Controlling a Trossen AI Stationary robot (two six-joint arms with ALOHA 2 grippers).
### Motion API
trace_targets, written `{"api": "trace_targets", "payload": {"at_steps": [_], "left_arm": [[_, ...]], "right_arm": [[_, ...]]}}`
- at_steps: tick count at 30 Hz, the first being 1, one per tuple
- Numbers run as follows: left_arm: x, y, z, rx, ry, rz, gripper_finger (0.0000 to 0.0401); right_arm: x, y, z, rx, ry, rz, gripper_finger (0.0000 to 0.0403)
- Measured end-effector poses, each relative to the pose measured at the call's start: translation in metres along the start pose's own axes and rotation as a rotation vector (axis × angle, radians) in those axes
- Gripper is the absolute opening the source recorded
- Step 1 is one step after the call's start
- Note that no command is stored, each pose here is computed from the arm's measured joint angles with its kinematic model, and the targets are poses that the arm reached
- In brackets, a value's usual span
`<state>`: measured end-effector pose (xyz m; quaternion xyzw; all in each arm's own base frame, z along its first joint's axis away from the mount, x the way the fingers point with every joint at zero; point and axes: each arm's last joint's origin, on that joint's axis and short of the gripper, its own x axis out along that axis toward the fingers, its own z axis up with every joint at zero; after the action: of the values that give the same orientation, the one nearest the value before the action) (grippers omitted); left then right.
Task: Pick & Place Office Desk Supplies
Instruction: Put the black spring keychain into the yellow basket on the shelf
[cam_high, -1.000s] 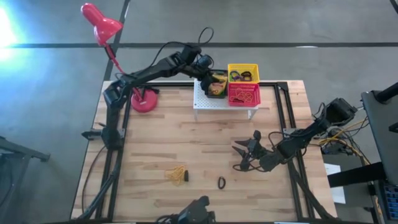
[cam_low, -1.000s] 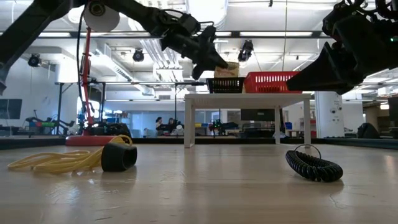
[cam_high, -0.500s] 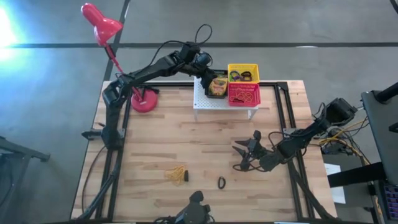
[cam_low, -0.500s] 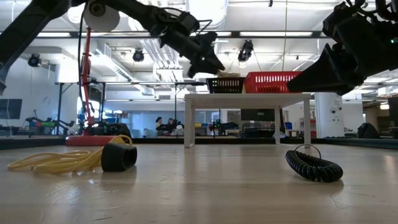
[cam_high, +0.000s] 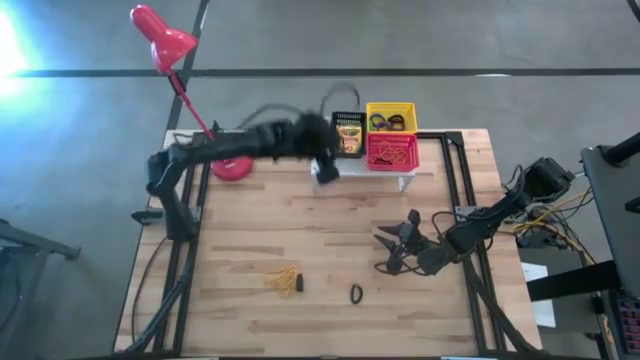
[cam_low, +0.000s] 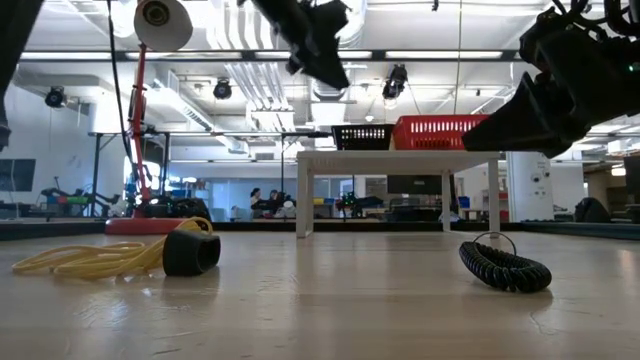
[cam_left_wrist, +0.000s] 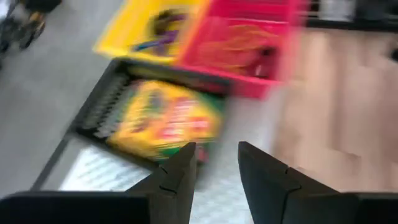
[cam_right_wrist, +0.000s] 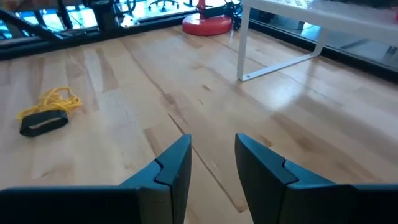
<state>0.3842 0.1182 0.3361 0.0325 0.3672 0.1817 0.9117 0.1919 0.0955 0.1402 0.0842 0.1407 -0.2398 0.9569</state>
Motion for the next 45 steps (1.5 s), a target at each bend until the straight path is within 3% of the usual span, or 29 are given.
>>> {"api": "trace_targets", "payload": {"at_steps": [4, 9, 13, 16, 25, 30, 34, 37, 45], "left_arm": [[0.000, -0.070, -0.016, 0.097, -0.043, -0.088, 0.0124], [0.005, -0.143, -0.050, 0.091, -0.124, -0.209, 0.0124], [0.012, -0.184, -0.088, 0.007, -0.200, -0.301, 0.0124], [0.016, -0.201, -0.121, -0.066, -0.241, -0.351, 0.0124], [0.026, -0.197, -0.195, -0.335, -0.227, -0.280, 0.0124], [0.029, -0.191, -0.207, -0.397, -0.213, -0.208, 0.0124], [0.029, -0.190, -0.208, -0.403, -0.221, -0.177, 0.0124], [0.030, -0.188, -0.208, -0.405, -0.233, -0.142, 0.0124], [0.035, -0.176, -0.205, -0.382, -0.257, -0.029, 0.0124]], "right_arm": [[0.000, 0.002, -0.001, 0.036, 0.036, 0.055, 0.0121], [0.001, 0.007, -0.004, 0.063, 0.171, 0.235, 0.0123], [0.007, 0.013, -0.011, 0.032, 0.290, 0.351, 0.0142], [0.018, 0.025, -0.015, -0.025, 0.338, 0.408, 0.0164], [0.066, 0.073, -0.003, -0.333, 0.373, 0.727, 0.0205], [0.090, 0.081, -0.004, -0.450, 0.552, 0.819, 0.0195], [0.095, 0.082, -0.001, -0.530, 0.697, 0.781, 0.0173], [0.094, 0.082, 0.002, -0.579, 0.729, 0.780, 0.0145], [0.080, 0.058, 0.005, -0.552, 0.756, 0.752, 0.0027]]}}
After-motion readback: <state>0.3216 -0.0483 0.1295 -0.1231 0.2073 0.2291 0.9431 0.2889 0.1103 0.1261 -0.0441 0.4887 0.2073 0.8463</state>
